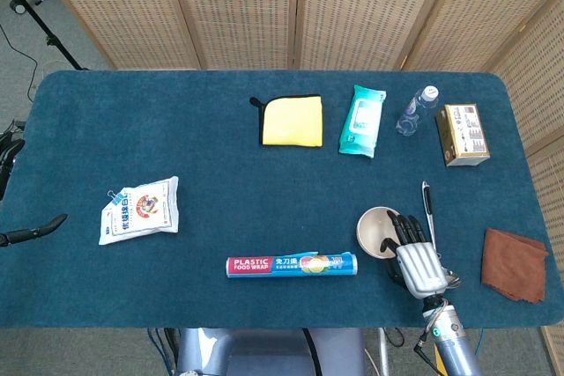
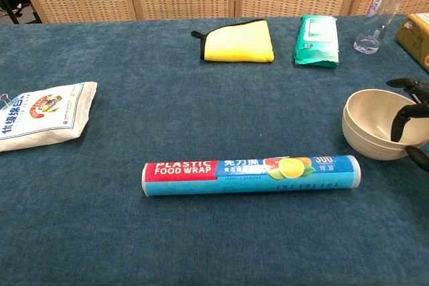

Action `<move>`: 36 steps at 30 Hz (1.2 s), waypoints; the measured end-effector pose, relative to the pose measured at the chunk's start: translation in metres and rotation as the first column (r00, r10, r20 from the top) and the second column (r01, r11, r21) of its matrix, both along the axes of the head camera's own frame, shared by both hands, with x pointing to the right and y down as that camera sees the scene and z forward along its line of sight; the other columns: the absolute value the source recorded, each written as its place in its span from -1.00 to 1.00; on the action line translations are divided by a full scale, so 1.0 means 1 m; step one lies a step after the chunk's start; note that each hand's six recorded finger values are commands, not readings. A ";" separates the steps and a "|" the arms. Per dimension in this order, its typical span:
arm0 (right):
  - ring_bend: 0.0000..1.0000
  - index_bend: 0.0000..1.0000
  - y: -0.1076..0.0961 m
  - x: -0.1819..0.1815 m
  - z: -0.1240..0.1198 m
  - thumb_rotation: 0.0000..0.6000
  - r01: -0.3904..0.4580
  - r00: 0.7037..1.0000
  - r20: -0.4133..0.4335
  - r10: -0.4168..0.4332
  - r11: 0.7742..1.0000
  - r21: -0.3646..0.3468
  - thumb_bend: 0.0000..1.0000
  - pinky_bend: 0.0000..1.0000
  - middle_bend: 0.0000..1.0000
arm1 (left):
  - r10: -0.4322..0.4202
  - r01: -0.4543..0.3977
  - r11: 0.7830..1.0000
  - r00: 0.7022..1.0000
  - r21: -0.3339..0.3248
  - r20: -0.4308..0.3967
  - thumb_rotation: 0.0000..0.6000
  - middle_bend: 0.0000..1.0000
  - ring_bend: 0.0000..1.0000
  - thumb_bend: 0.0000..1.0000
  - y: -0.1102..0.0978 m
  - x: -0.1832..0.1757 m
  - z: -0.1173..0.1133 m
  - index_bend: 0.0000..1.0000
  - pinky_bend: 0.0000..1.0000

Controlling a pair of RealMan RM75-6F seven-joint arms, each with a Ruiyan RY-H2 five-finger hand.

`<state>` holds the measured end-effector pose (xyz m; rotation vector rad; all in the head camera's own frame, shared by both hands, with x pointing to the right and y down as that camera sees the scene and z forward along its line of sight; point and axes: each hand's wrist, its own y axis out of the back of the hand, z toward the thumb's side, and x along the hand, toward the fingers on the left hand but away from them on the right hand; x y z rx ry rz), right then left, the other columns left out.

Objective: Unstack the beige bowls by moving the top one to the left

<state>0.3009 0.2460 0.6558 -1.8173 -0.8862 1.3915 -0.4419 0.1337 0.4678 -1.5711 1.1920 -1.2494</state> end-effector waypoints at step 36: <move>-1.00 -0.12 0.002 0.004 0.001 1.00 -0.014 1.000 -0.024 0.014 1.000 -0.002 -0.09 -1.00 -1.00 | 0.002 -0.002 1.000 1.000 -0.004 0.002 0.07 -1.00 -1.00 -0.80 0.001 0.001 -0.001 -1.00 -1.00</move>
